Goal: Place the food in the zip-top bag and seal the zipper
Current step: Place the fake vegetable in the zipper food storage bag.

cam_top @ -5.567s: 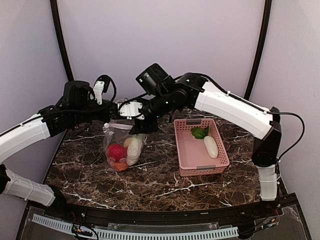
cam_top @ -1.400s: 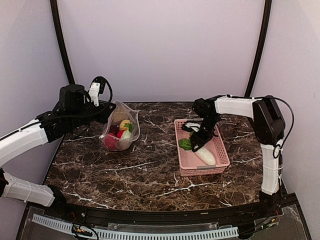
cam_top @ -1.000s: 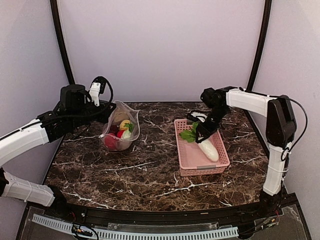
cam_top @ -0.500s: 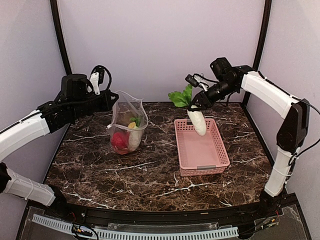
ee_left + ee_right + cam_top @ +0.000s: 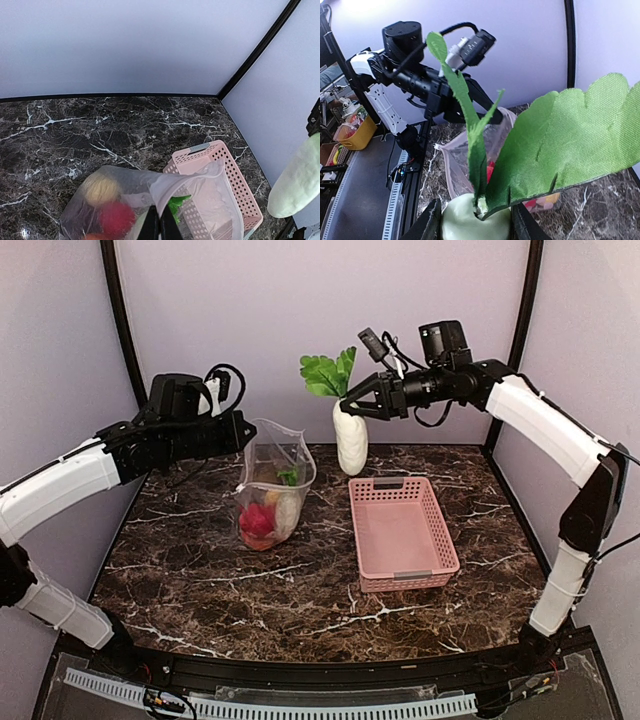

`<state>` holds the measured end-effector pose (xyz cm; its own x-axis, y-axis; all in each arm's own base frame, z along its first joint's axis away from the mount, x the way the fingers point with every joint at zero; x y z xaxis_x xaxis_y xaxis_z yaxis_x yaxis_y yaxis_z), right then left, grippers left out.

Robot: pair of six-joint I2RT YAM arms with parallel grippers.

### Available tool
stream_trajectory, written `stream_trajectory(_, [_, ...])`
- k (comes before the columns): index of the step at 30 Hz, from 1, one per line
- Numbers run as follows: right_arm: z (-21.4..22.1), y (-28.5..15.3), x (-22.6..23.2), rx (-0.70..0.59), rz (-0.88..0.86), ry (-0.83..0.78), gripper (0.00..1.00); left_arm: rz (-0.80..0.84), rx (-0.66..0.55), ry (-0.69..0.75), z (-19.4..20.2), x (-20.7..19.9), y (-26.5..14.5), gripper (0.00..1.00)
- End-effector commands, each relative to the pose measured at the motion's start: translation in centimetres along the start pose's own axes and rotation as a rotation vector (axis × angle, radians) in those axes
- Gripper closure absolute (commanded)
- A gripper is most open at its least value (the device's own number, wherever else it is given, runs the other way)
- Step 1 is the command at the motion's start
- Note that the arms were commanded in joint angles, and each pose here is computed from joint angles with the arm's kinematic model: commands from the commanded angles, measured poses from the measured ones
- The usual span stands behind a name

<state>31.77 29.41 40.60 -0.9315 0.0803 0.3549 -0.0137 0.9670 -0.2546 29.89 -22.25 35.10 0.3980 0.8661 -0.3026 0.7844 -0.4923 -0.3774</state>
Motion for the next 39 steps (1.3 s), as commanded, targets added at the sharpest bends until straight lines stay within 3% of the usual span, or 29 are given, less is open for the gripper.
stream_trajectory(1, [-2.4,1.0,2.1,-0.09,-0.099,-0.081,0.62,-0.01,0.009,-0.014,-0.6,-0.4,0.1,0.99])
stream_trajectory(11, [-2.1,5.1,2.0,-0.101,-0.185,-0.037,0.62,-0.01,0.005,-0.028,-0.3,-0.2,-0.2,0.99])
stream_trajectory(25, [-3.5,10.7,-2.0,-0.131,-0.046,-0.088,0.59,-0.028,-0.025,-0.025,-0.7,0.0,-1.0,0.99])
stream_trajectory(31, [-3.5,12.6,-2.1,-0.136,0.017,-0.114,0.51,-0.04,-0.027,-0.041,-0.3,0.3,-0.7,0.99])
stream_trajectory(36, [-1.9,14.0,-1.1,-0.08,0.07,-0.147,0.21,-0.055,-0.035,-0.065,0.1,0.6,-0.6,0.99])
stream_trajectory(39, [-1.5,12.8,-0.4,-0.048,0.081,-0.147,0.18,-0.061,-0.038,-0.069,0.1,0.7,-0.6,0.99])
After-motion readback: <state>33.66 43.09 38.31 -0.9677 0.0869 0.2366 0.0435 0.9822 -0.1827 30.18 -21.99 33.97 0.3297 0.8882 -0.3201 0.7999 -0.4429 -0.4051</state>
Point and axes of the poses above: each gripper's point midway between its finger pads, its own y axis out along the fingers, its own x axis along the line the jaws close on, z = x × y, the point moved 7 cm from there along -y, back along the fingers, and after that the axes turned 7 degrees about y, right-handed, at the moved point
